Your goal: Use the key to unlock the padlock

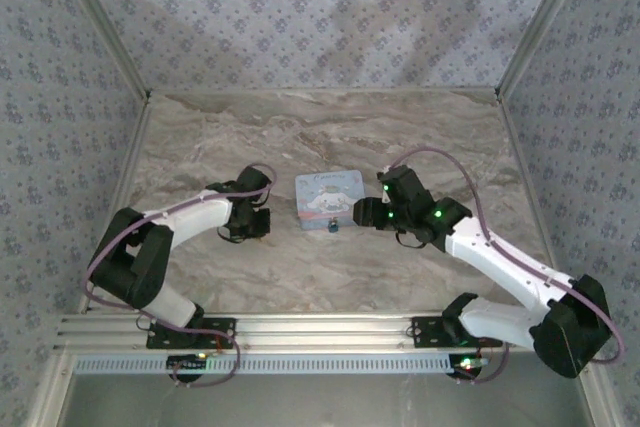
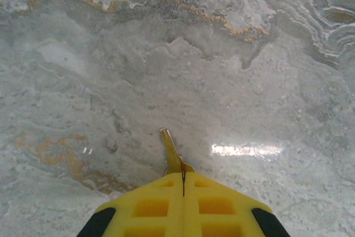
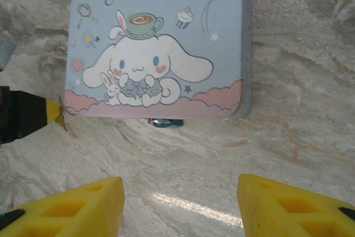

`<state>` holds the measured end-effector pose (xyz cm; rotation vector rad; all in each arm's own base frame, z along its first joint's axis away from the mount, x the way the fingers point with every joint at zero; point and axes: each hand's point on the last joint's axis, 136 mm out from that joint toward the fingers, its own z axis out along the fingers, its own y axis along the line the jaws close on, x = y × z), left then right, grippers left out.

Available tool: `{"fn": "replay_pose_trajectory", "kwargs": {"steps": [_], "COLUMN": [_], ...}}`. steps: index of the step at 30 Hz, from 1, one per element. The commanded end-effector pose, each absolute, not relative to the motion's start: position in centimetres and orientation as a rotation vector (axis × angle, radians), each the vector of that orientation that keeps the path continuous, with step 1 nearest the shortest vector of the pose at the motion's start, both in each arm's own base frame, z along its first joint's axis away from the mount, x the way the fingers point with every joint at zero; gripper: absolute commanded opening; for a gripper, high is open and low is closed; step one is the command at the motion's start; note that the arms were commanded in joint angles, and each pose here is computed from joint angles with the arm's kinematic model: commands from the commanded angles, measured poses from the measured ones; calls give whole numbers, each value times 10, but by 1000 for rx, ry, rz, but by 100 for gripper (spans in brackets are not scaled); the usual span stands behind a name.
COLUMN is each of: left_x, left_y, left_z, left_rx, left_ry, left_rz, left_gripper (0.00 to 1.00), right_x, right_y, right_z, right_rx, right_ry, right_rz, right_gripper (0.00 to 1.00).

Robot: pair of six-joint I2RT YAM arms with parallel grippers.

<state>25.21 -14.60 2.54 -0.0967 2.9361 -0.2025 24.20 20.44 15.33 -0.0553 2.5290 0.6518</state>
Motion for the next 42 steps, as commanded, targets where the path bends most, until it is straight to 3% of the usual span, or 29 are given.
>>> {"fn": "replay_pose_trajectory", "kwargs": {"steps": [1, 7, 11, 23, 33, 42], "left_x": [258, 260, 257, 242, 223, 217], "left_y": [-154, -165, -178, -254, -296, -302], "left_z": [65, 116, 149, 239, 268, 274], "left_rx": [-72, -55, -46, 115, 308, 337], "left_ry": [2865, 2762, 2703, 2505, 2435, 2422], "left_rz": [-295, -405, -491, -824, -1017, -1072], "left_gripper": [0, 0, 0, 0, 0, 0], "right_x": [241, 233, 225, 219, 212, 208], "right_y": [214, 239, 258, 285, 295, 296], "right_z": [163, 184, 202, 223, 239, 259], "right_rx": [-60, -170, -257, -308, -359, -423], "right_ry": [2480, 2378, 2298, 2194, 2156, 2075], "right_rz": [746, 911, 1036, 1220, 1381, 1441], "right_gripper": [58, 56, 47, 38, 25, 24]}}
